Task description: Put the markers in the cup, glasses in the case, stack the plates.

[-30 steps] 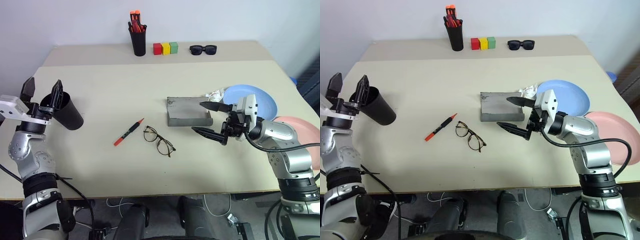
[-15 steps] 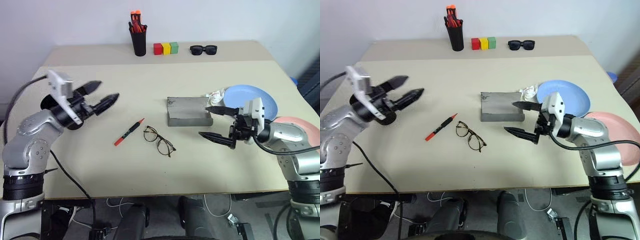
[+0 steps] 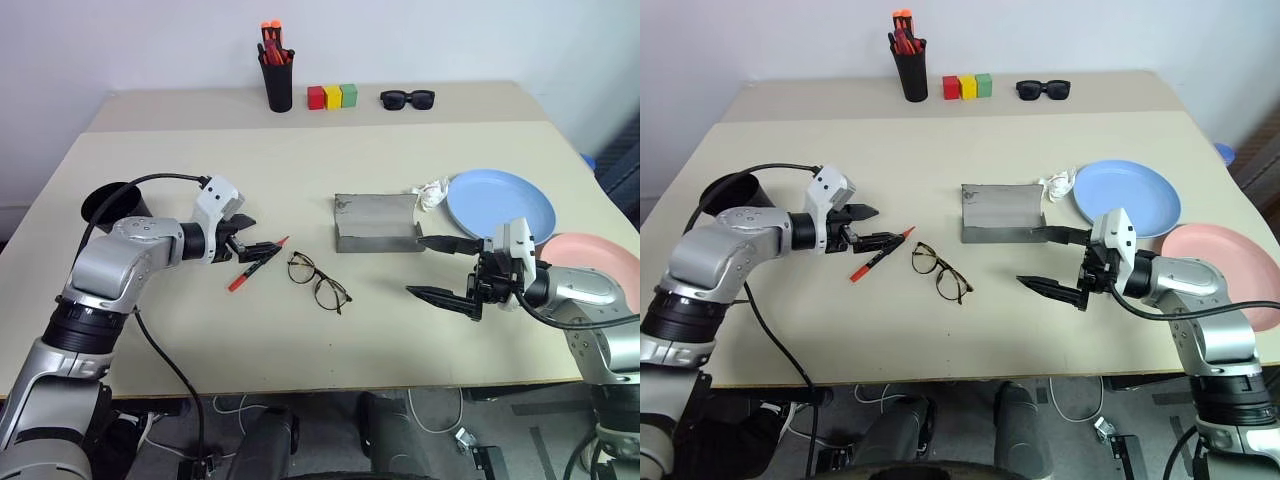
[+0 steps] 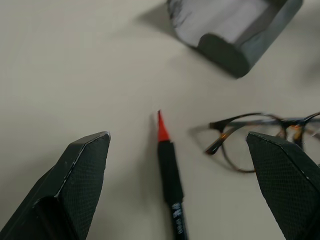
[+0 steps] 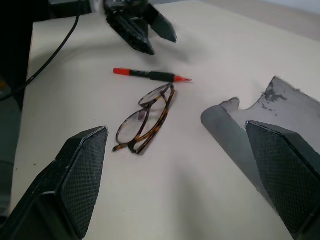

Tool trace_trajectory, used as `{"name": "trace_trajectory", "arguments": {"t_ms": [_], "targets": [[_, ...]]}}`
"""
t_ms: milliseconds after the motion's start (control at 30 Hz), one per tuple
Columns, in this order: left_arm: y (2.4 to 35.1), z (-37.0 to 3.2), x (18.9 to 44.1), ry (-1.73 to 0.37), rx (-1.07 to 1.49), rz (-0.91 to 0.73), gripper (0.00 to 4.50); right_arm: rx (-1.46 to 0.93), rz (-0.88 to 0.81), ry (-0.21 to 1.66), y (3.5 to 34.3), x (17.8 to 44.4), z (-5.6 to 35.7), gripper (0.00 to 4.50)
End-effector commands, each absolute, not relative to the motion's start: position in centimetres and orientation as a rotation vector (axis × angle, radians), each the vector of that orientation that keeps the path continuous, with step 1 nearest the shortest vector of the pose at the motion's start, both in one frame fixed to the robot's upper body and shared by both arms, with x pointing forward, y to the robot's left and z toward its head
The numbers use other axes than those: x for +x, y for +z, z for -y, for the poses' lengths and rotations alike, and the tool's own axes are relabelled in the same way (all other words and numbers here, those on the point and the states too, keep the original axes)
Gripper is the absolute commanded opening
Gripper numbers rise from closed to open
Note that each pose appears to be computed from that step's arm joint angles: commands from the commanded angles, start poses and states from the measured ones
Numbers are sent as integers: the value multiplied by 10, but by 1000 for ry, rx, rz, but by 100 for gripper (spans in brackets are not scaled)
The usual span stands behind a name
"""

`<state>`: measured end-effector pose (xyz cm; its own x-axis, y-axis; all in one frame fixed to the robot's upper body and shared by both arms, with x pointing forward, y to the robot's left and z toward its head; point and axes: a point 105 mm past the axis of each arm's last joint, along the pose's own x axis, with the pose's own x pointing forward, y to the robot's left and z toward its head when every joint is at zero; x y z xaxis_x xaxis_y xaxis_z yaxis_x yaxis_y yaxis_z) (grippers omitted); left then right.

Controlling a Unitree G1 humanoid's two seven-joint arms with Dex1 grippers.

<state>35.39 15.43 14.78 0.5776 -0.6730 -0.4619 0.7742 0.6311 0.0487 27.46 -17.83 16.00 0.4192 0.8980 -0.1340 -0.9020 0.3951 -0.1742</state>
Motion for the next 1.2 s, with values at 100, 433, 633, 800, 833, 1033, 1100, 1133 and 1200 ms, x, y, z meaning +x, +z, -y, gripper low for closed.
{"name": "trace_trajectory", "arguments": {"t_ms": [100, 433, 633, 800, 833, 1033, 1100, 1133, 1200], "targets": [[156, -147, 358, -892, 279, -399, 446, -218, 35, 1119, 177, 273, 180, 450], [147, -147, 364, -849, 301, -478, 446, -291, 77, 1075, 178, 273, 180, 450], [137, -135, 365, -891, 279, -535, 446, -296, 81, 1075, 178, 275, 178, 450], [128, -133, 364, -889, 297, -603, 446, -298, 82, 1066, 180, 275, 179, 450], [125, -134, 361, -894, 304, -624, 446, -299, 81, 1062, 180, 275, 179, 450], [118, -134, 363, -870, 300, -648, 312, -301, 83, 1047, 181, 276, 180, 450], [119, -131, 363, -876, 293, -640, 222, -303, 85, 1044, 181, 276, 179, 450], [120, -131, 364, -867, 288, -630, 170, -302, 85, 1044, 181, 276, 179, 450], [122, -132, 367, -850, 284, -618, 75, -301, 85, 1044, 181, 277, 179, 450]]}}
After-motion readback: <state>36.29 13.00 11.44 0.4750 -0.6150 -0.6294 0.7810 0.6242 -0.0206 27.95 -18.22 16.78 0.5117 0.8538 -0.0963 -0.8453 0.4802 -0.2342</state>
